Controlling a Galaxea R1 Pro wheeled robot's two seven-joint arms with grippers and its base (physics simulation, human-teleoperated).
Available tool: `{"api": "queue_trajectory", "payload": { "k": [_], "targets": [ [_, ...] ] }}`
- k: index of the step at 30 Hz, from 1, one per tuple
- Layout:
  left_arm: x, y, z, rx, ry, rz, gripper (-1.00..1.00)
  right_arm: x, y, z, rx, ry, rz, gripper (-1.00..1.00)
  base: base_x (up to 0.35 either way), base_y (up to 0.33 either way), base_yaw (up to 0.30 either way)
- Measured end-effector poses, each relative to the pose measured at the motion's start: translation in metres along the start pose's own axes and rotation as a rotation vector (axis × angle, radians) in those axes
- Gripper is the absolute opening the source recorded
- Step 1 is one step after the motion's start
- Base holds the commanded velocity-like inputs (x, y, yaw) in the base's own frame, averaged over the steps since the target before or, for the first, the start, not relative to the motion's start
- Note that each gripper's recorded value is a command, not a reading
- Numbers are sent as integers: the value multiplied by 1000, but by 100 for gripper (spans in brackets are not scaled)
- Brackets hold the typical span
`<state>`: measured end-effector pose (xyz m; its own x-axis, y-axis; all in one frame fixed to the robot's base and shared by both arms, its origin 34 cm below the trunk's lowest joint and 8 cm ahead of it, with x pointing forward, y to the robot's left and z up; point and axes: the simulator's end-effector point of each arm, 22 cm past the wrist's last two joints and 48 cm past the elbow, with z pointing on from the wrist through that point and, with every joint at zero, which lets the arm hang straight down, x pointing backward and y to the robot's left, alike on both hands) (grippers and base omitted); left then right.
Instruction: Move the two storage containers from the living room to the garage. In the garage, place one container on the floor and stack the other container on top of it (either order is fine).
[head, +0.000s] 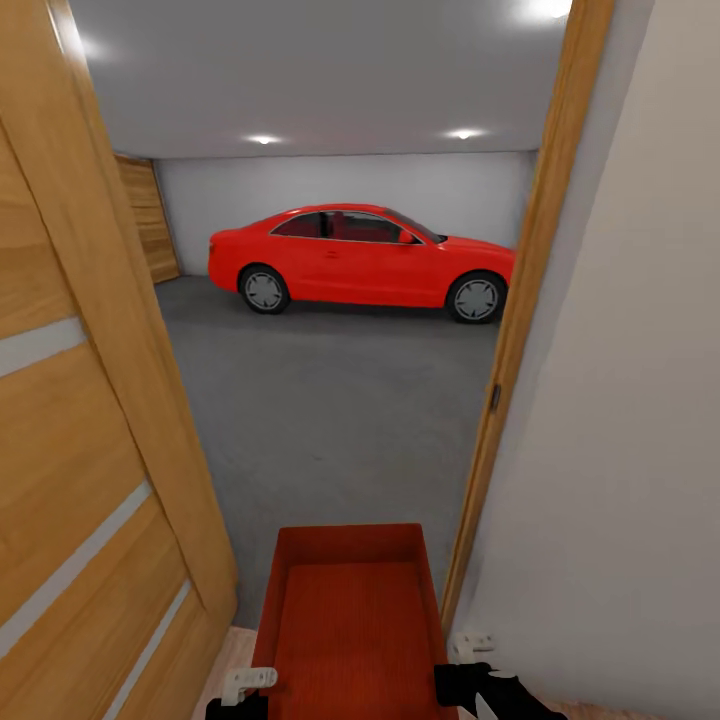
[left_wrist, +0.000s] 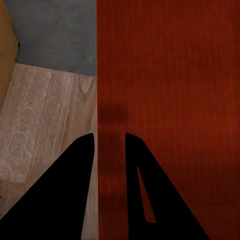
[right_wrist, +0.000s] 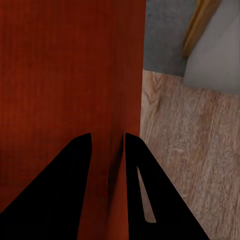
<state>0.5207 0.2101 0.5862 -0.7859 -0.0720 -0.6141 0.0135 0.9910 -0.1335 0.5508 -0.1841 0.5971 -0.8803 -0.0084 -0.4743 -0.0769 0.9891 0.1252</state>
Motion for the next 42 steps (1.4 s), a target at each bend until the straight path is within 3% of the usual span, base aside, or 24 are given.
{"api": "queue_trajectory", "payload": {
  "k": [42],
  "targets": [
    [0,0,0,0,1,0,-100,0,0,0,0,1,0,-100,146,116,-73]
  ]
}}
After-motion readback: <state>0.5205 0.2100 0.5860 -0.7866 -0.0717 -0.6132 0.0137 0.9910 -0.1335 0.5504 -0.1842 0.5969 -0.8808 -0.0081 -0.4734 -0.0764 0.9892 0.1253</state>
